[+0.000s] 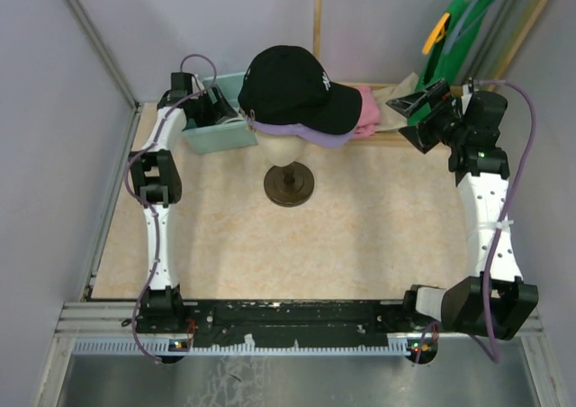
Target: Stack the hats
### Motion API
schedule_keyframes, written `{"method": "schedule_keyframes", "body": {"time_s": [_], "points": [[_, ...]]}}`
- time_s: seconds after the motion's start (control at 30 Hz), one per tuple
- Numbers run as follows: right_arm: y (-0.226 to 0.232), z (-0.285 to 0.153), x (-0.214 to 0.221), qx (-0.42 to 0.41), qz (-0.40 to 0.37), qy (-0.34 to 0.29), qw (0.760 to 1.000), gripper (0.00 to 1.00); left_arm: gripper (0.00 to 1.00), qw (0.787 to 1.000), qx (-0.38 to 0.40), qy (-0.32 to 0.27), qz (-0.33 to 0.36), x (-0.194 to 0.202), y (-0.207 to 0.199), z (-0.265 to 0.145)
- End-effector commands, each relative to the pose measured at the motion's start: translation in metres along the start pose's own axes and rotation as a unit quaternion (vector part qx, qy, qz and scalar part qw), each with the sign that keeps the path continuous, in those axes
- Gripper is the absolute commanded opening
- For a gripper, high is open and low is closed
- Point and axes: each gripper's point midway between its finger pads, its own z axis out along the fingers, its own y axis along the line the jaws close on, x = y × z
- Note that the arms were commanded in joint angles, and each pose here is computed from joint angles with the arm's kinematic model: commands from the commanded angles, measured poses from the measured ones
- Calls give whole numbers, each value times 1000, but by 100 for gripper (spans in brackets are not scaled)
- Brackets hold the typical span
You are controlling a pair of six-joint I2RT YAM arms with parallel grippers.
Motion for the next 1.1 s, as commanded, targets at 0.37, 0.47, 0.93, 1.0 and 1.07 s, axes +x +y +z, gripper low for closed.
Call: {"method": "schedule_keyframes", "body": {"time_s": [0.37, 0.47, 0.93, 1.0, 1.07], "points": [[8, -10, -6, -8, -4, -24, 1000, 99, 88, 986, -110, 82, 94, 72, 31, 35], [8, -10, -5, -8, -5, -22, 1000, 99, 76, 984, -123, 86, 94, 73, 40, 34], [7, -1, -8, -9, -10, -9, 1000, 96, 0, 999, 28, 0, 23, 3, -32, -12], [9, 1, -10, -13, -13, -8, 1000, 96, 0, 998, 57, -32, 14, -22, -52, -35], [10, 3, -11, -16, -17, -5, 1000, 96, 0, 994, 82, -65, 5, -47, -68, -59]]}}
